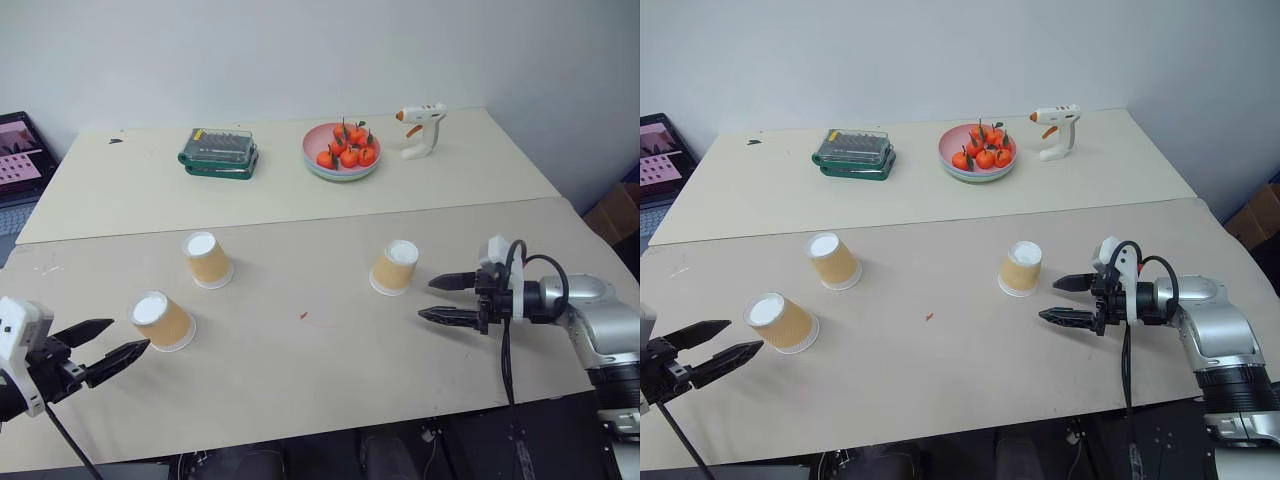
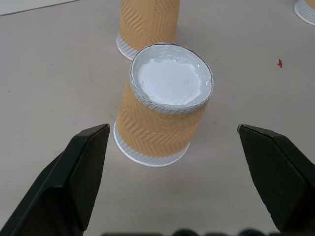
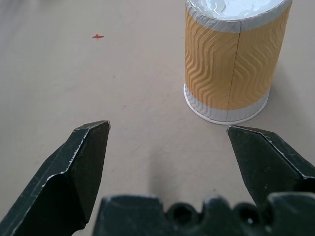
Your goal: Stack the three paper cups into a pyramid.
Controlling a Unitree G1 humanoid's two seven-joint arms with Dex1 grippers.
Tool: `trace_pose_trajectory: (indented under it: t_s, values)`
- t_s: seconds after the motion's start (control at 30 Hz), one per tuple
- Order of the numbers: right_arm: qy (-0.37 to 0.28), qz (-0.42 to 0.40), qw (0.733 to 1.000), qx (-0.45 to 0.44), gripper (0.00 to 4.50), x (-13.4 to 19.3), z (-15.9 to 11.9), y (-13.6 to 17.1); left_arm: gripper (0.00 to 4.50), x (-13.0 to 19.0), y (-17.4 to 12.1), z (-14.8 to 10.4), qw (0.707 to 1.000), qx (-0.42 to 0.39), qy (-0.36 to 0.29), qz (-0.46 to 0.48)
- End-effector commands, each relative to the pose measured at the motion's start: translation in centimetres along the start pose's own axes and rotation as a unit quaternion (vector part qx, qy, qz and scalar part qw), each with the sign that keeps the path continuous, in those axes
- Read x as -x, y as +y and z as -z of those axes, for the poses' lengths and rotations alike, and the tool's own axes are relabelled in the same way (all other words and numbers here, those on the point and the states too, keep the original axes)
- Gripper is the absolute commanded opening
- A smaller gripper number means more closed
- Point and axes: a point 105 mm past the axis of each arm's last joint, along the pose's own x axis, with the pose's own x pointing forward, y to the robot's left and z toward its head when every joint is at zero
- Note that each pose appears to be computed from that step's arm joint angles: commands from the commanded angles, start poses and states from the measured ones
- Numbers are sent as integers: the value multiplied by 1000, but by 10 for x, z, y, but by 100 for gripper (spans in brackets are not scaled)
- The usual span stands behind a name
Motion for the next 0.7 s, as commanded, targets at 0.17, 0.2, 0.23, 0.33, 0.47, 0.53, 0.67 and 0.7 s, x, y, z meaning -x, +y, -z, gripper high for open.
trace_pose_trajectory:
  t_s: [0.17, 0.2, 0.23, 0.33, 0.47, 0.53, 0.67, 0.7]
  values:
    - [-42, -126, 990, 46, 450, -10, -43, 57, 445, 0, 3, -11, 999, -34, -5, 2]
    - [-57, -144, 987, 49, 450, -14, -52, 66, 445, -2, 3, -10, 999, -36, -5, 2]
    - [-65, -155, 984, 50, 450, -17, -57, 71, 445, -4, 3, -10, 999, -38, -5, 2]
    - [-87, -183, 976, 73, 450, -24, -72, 86, 445, -7, 3, -10, 999, -38, -6, 9]
    - [-113, -231, 960, 109, 450, -41, -94, 105, 445, -13, 4, -11, 999, -37, -9, 14]
    - [-115, -231, 959, 118, 450, -48, -98, 104, 445, -15, 5, -11, 999, -37, -10, 16]
    - [-127, -226, 957, 131, 450, -56, -107, 97, 445, -20, 5, -11, 999, -38, -12, 19]
    - [-129, -226, 956, 134, 450, -57, -108, 96, 445, -21, 5, -12, 999, -38, -12, 19]
